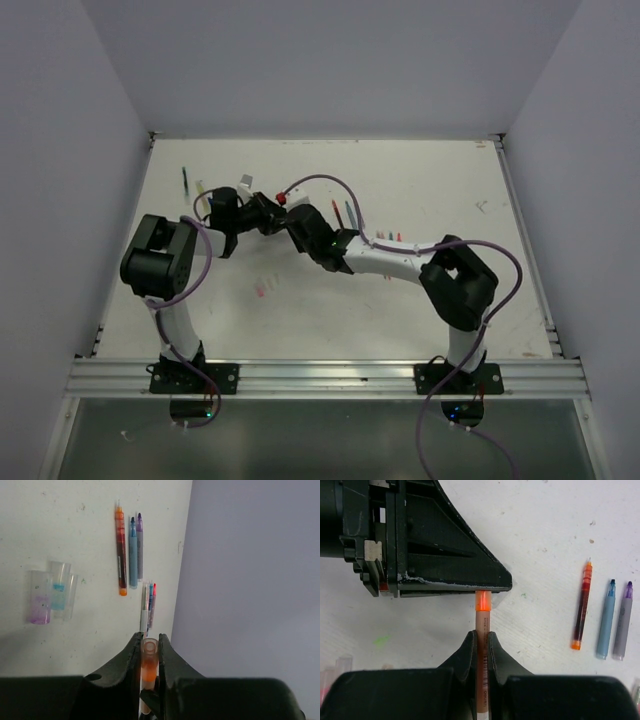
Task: Open the pen caps
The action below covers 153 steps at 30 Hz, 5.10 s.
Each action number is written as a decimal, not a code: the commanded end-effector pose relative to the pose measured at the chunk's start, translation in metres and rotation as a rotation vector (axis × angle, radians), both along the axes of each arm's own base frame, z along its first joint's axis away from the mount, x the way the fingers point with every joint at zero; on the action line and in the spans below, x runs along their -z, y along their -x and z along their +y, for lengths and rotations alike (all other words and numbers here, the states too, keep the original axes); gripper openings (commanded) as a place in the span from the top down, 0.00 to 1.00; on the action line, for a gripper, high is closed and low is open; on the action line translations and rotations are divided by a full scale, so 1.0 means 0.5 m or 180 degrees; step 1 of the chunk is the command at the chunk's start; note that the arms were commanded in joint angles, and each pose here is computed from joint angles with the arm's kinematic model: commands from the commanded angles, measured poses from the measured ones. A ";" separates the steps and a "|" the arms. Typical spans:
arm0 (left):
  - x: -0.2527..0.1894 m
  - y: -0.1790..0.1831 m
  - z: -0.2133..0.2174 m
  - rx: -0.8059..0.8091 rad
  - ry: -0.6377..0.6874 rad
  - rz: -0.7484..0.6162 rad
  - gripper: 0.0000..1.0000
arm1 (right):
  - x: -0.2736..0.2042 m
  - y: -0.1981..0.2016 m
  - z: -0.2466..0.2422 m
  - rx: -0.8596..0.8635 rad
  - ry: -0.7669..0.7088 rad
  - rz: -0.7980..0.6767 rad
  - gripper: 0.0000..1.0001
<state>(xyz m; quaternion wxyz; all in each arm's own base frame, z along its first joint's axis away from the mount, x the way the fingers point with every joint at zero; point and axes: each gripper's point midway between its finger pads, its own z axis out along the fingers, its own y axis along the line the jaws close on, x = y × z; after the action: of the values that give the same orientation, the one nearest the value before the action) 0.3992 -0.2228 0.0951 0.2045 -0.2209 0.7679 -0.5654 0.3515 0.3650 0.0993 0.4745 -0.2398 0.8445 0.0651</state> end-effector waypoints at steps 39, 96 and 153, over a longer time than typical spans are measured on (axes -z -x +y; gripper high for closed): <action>0.065 -0.087 0.136 -0.0263 -0.2109 -0.0534 0.97 | 0.048 -0.241 -0.404 0.1088 -0.0486 0.0971 1.00; -0.098 -0.191 0.492 -0.2107 -0.3412 -0.0178 0.44 | -0.069 -0.287 -0.331 0.0698 -0.1255 0.0793 0.58; 0.190 -0.185 0.688 -0.1904 -0.3765 0.0989 0.93 | -0.075 -0.276 -0.300 0.0480 -0.1493 0.0841 0.58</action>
<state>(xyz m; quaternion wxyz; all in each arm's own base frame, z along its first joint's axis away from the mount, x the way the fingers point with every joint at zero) 0.5042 0.1200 0.0216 0.3546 -0.3609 0.8613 0.0468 0.4885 0.2093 0.1202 0.3882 -0.0412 0.8891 0.2389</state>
